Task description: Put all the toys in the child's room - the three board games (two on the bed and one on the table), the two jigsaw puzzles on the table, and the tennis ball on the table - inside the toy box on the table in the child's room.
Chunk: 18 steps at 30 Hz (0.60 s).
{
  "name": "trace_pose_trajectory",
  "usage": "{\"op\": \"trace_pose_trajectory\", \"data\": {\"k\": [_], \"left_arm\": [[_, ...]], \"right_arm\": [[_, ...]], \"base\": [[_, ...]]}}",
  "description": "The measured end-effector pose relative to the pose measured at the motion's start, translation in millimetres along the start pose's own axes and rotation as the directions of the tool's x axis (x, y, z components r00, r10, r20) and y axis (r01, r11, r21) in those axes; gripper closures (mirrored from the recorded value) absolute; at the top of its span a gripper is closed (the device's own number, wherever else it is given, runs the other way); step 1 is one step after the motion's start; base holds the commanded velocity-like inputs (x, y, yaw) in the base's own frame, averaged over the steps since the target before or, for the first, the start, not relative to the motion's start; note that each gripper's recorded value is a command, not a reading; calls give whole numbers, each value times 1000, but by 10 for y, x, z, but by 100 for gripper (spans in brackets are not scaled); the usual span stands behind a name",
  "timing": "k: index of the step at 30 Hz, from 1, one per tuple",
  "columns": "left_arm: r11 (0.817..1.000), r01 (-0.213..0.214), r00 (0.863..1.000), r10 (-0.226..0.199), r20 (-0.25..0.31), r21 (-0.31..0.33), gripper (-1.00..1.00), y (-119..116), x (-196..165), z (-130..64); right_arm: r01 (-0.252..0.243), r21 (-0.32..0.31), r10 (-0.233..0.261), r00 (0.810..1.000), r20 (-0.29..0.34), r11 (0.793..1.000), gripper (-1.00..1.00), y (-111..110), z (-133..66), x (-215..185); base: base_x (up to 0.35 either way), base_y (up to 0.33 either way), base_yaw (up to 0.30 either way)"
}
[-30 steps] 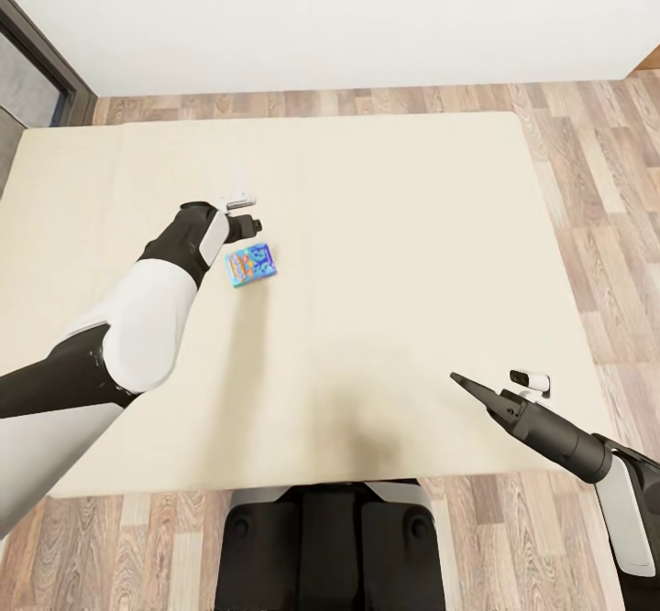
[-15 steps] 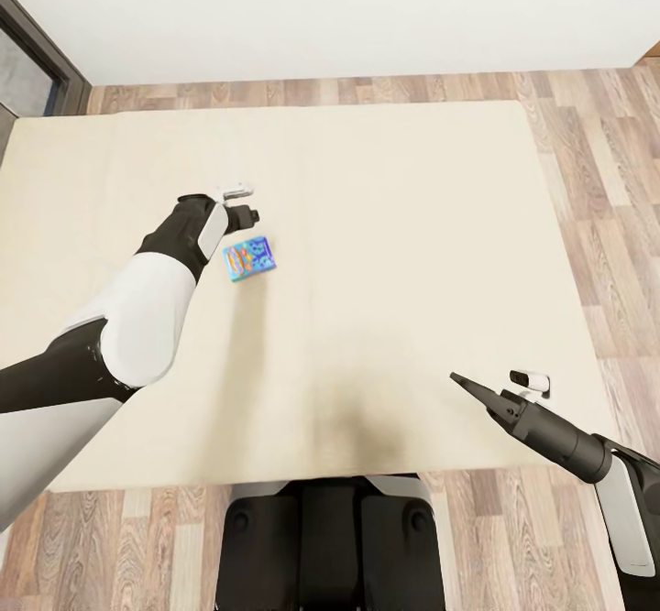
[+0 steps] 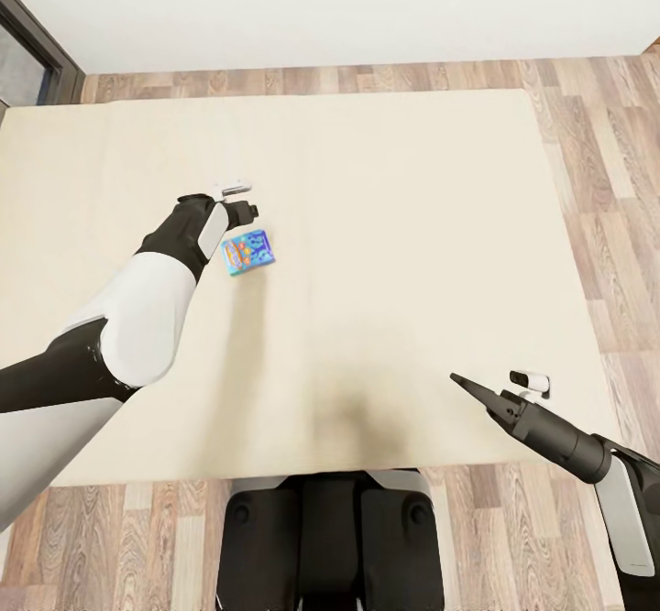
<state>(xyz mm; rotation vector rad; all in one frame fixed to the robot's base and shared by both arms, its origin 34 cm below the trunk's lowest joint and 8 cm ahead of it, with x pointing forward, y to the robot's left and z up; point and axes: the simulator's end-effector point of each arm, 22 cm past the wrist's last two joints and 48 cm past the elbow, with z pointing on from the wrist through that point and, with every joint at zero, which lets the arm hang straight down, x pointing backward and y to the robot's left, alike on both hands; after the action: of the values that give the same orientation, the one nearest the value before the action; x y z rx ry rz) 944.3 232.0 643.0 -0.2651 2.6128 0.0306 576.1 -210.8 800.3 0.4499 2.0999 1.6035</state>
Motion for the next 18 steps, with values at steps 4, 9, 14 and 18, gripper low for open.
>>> {"op": "trace_pose_trajectory", "data": {"k": [4, 9, 14, 18], "left_arm": [[1000, 0, 1000, 0, 0, -1, -100, 4, 30, 35], [1000, 1, 1000, -1, 6, -2, -100, 11, 61, 80], [1000, 5, 1000, -5, 28, -4, -100, 19, 53, 123], [1000, 5, 999, -5, 36, -5, -100, 25, 69, 157]], "right_arm": [[-4, 4, 4, 1000, -1, 1000, -100, -32, -4, 13], [-11, 9, 11, 1000, -3, 1000, -100, -69, -8, 31], [-14, 20, 14, 1000, 7, 1000, -100, -117, -43, 14], [-18, 28, 18, 1000, 14, 999, -100, -157, -70, 6]], "base": [[0, 0, 0], [0, 0, 0], [0, 0, 0], [0, 0, 0]]}}
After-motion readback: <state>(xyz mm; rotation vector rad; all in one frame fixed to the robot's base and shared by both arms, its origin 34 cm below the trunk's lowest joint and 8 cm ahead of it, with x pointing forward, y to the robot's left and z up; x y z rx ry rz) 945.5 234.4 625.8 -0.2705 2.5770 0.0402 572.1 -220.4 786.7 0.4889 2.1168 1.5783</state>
